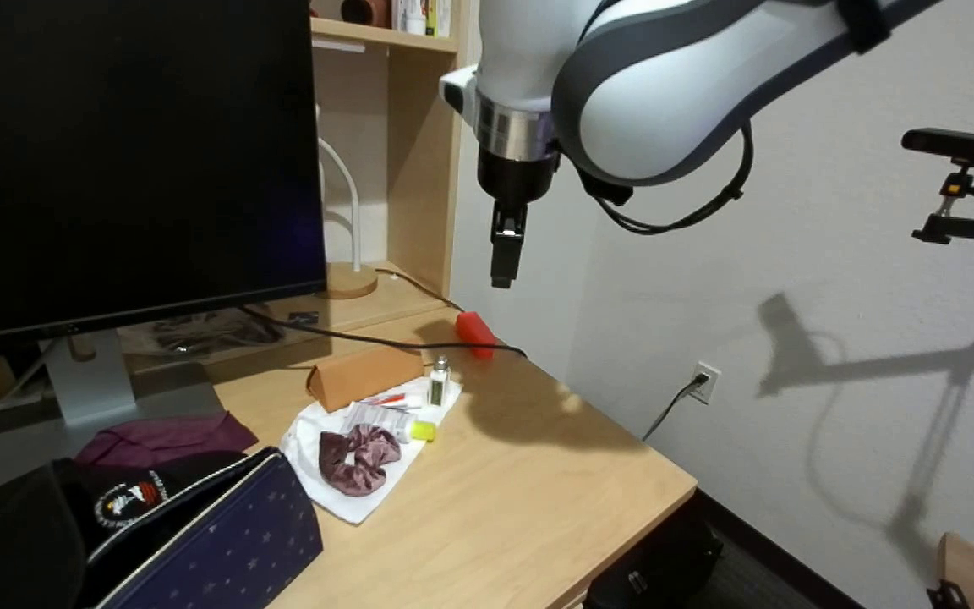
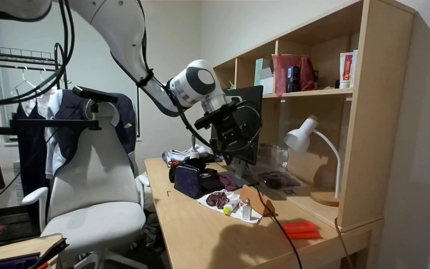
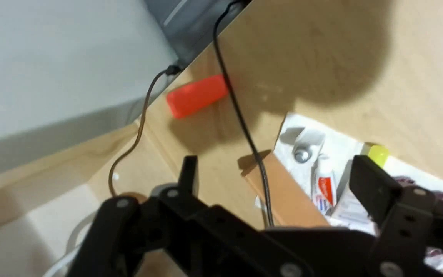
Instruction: Move the black cap to the left side of the desk
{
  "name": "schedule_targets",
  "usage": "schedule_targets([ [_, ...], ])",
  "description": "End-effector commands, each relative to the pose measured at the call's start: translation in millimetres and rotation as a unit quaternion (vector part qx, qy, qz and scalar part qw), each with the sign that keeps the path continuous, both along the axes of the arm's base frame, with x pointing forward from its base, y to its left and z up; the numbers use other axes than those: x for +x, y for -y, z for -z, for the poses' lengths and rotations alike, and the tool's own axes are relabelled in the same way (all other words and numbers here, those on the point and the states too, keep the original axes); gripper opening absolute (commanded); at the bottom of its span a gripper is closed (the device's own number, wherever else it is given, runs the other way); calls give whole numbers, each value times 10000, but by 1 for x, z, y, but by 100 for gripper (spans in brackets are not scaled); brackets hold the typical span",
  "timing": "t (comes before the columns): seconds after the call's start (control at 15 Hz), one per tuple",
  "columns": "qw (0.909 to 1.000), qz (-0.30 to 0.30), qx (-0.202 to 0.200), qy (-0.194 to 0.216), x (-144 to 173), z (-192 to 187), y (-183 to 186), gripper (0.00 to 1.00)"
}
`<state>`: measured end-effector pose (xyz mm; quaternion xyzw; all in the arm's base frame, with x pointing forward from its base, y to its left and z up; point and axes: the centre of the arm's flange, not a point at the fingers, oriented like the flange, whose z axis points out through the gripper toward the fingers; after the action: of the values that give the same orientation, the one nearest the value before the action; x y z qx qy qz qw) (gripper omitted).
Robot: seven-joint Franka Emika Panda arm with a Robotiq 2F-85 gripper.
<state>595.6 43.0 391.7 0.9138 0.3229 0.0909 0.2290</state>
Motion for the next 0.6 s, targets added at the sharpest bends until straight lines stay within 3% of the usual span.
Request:
schedule_targets([
  [0.0,9948,784,365,-542,-44,15,7,100],
  [0.2,9835,1524,631,-740,-66,35,17,100],
  [0.53,9558,2675,1128,-462,-93,64,41,100],
])
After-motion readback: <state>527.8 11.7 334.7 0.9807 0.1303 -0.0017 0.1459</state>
